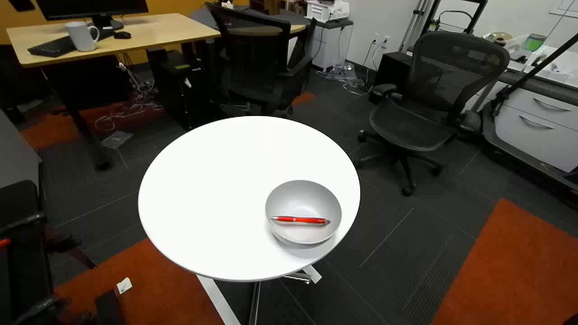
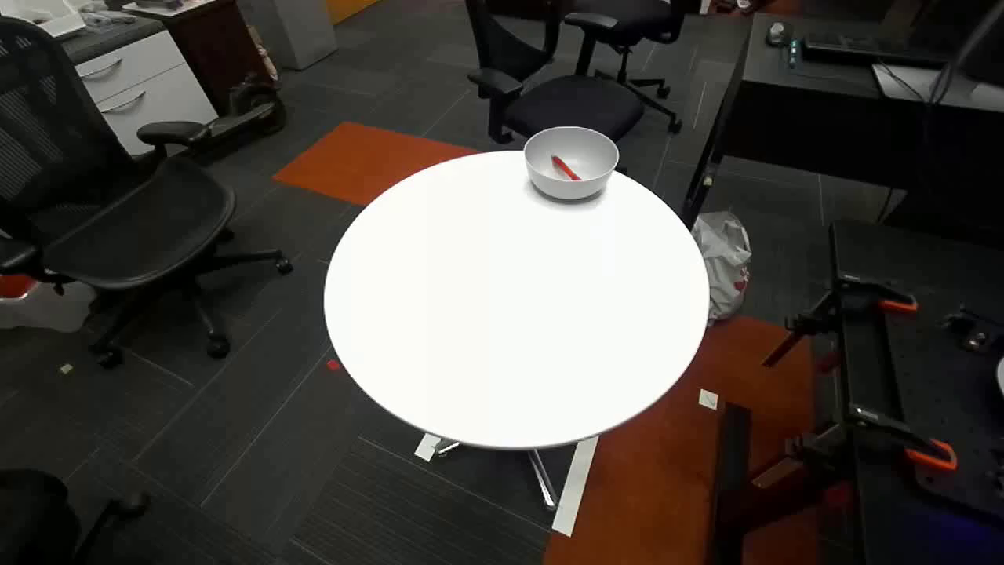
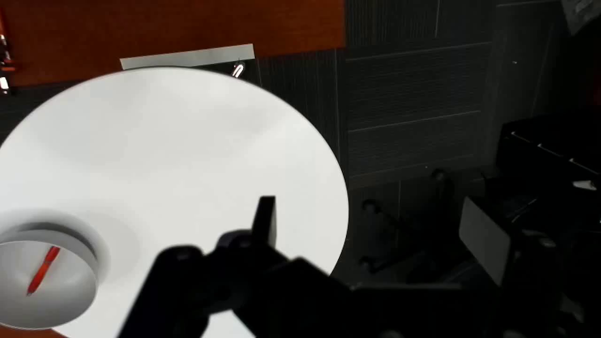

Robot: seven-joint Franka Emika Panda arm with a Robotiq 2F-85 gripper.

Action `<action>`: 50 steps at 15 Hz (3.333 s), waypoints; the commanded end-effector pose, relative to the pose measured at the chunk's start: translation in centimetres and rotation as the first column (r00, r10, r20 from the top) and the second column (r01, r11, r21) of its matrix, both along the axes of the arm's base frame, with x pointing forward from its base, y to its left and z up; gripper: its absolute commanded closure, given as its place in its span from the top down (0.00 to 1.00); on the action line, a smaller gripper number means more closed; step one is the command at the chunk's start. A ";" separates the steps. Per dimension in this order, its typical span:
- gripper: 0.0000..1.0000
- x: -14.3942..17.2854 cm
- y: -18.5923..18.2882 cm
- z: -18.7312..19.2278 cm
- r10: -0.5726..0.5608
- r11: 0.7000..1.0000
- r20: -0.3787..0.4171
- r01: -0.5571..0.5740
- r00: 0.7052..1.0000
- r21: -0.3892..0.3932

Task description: Remove the pen from the bowl

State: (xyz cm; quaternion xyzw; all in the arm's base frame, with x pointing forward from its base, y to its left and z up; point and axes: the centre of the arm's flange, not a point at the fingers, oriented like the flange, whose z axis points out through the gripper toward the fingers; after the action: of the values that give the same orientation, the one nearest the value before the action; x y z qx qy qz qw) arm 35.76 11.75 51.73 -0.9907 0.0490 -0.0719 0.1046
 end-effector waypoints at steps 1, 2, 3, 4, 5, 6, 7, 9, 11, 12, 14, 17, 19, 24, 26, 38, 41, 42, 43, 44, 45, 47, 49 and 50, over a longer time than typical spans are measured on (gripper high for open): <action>1.00 0.0 0.0 0.0 0.000 1.000 0.000 0.000 1.000 0.000; 1.00 0.0 0.0 0.0 0.000 1.000 0.000 0.000 1.000 0.000; 1.00 0.0 0.0 0.0 0.000 1.000 0.000 0.000 1.000 0.000; 1.00 0.0 0.0 0.0 0.000 1.000 0.000 0.000 1.000 0.000; 1.00 0.0 0.0 0.0 0.000 1.000 0.000 0.000 1.000 0.000; 1.00 0.4 -0.3 0.1 -0.016 1.000 0.012 0.016 1.000 -0.012; 1.00 1.0 -0.9 0.2 -0.045 0.999 0.024 0.045 0.999 -0.017; 1.00 2.7 -2.8 0.4 -0.134 0.990 0.065 0.136 0.989 -0.032; 1.00 5.0 -5.8 0.6 -0.235 0.970 0.121 0.241 0.964 -0.040; 1.00 6.3 -7.4 0.5 -0.281 0.955 0.146 0.291 0.948 -0.053; 1.00 9.4 -11.5 -0.1 -0.372 0.917 0.188 0.391 0.909 -0.073; 1.00 13.6 -17.8 -2.2 -0.502 0.838 0.215 0.532 0.838 -0.119; 1.00 16.0 -21.6 -4.1 -0.576 0.775 0.210 0.609 0.790 -0.169; 1.00 20.1 -27.4 -9.9 -0.690 0.668 0.150 0.702 0.709 -0.246; 1.00 21.3 -28.6 -12.3 -0.699 0.666 0.105 0.698 0.707 -0.264; 1.00 21.7 -29.9 -21.3 -0.631 0.761 -0.065 0.600 0.773 -0.244; 1.00 21.7 -29.9 -21.4 -0.631 0.761 -0.066 0.599 0.773 -0.249; 1.00 21.8 -29.7 -21.4 -0.629 0.762 -0.066 0.597 0.775 -0.249; 1.00 21.8 -29.7 -21.4 -0.628 0.763 -0.066 0.597 0.776 -0.249; 1.00 21.8 -29.7 -21.4 -0.628 0.763 -0.066 0.596 0.776 -0.249; 1.00 22.2 -30.4 -21.6 -0.650 0.745 -0.037 0.628 0.759 -0.224; 1.00 23.5 -31.8 -22.2 -0.663 0.738 -0.015 0.650 0.749 -0.181; 1.00 24.8 -33.1 -23.4 -0.684 0.721 -0.006 0.675 0.730 -0.158; 1.00 25.3 -33.7 -24.0 -0.689 0.718 -0.010 0.680 0.725 -0.149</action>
State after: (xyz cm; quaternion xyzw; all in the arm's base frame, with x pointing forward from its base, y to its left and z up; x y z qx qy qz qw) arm 58.49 -19.99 29.44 -0.9120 0.4045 -0.0669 -0.0129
